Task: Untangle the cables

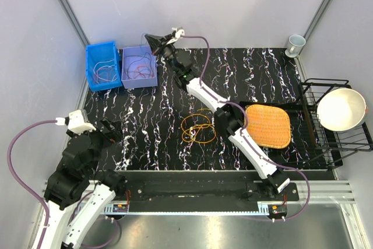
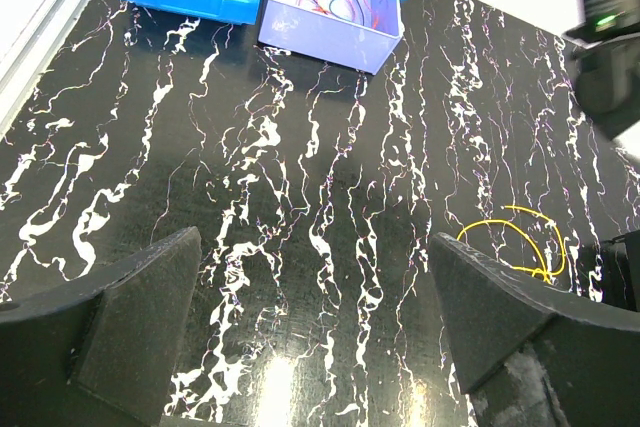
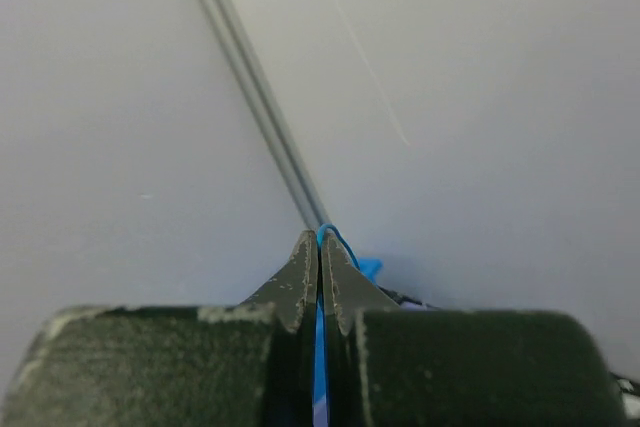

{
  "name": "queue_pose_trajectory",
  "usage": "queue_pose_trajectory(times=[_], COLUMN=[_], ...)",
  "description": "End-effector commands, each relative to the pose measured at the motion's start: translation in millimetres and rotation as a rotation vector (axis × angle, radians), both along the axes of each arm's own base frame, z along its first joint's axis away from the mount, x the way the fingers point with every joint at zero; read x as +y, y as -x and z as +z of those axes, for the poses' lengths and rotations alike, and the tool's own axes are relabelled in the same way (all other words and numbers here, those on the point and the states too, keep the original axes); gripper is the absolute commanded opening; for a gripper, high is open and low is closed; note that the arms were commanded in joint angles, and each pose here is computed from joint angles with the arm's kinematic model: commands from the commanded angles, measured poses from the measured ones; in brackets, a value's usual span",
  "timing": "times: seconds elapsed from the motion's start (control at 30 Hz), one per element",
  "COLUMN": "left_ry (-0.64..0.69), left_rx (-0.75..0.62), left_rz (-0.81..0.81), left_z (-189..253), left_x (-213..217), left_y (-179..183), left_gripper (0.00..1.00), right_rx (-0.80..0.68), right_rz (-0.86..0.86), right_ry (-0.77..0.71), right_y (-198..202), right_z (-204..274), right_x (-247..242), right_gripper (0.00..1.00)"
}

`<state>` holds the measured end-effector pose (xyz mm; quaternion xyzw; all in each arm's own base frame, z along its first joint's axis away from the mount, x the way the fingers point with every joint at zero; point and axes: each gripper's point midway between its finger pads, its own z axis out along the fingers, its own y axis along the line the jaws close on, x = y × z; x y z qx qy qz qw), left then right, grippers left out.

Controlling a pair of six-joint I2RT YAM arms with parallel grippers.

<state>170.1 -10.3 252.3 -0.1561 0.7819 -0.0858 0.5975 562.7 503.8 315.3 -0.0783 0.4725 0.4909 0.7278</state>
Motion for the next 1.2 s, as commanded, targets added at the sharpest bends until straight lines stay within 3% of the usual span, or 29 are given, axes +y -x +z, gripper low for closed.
queue_pose_trajectory(times=[0.0, 0.4, 0.47, 0.53, 0.57, 0.67, 0.9, 1.07, 1.13, 1.17], left_ry=[0.02, 0.012, 0.012, 0.014, 0.012, 0.012, 0.003, 0.004, 0.003, 0.001], left_rx=[-0.051, -0.036, -0.036, -0.033, -0.033, -0.029, -0.021, -0.019, -0.017, -0.014], left_rz=[-0.009, -0.006, -0.004, -0.004, -0.004, -0.002, 0.002, 0.008, 0.013, 0.015], left_z=[10.5, 8.4, 8.4, 7.7, 7.7, 6.9, 5.6, 5.0, 4.7, 4.1], left_x=[-2.9, -3.4, -3.2, -3.4, -3.4, -3.3, -2.9, -1.8, -1.2, -1.0], left_y=[-3.9, -6.4, -6.4, -6.7, -6.7, -7.0, -8.3, -8.1, -8.6, -8.6], left_gripper=[0.98, 0.98, 0.98, 0.98, 0.98, 0.98, 0.98, 0.98, 0.98, 0.98], right_rx=[0.02, 0.086, 0.095, 0.105, 0.112, 0.114, 0.116, 0.168, 0.154, 0.198], right_rz=[-0.153, -0.163, -0.158, -0.154, -0.144, -0.101, -0.05, 0.071, 0.068, 0.05], right_ry=[-0.045, -0.007, 0.003, 0.016, 0.032, 0.072, 0.107, 0.205, 0.191, 0.227], right_y=[-17.1, -19.7, -18.1, -16.0, -15.3, -4.8, 25.2, 48.0, 58.8, 59.8], right_z=[-16.9, -44.9, -48.1, -47.8, -52.1, -47.4, -6.3, -8.3, 16.8, -6.6], right_x=[-13.4, -3.7, -0.2, 2.7, 5.0, 14.9, 17.9, 28.2, 17.3, 12.7], right_gripper=[0.02, 0.07, 0.21, 0.49, 0.72, 0.84, 0.88, 0.89, 0.9, 0.91])
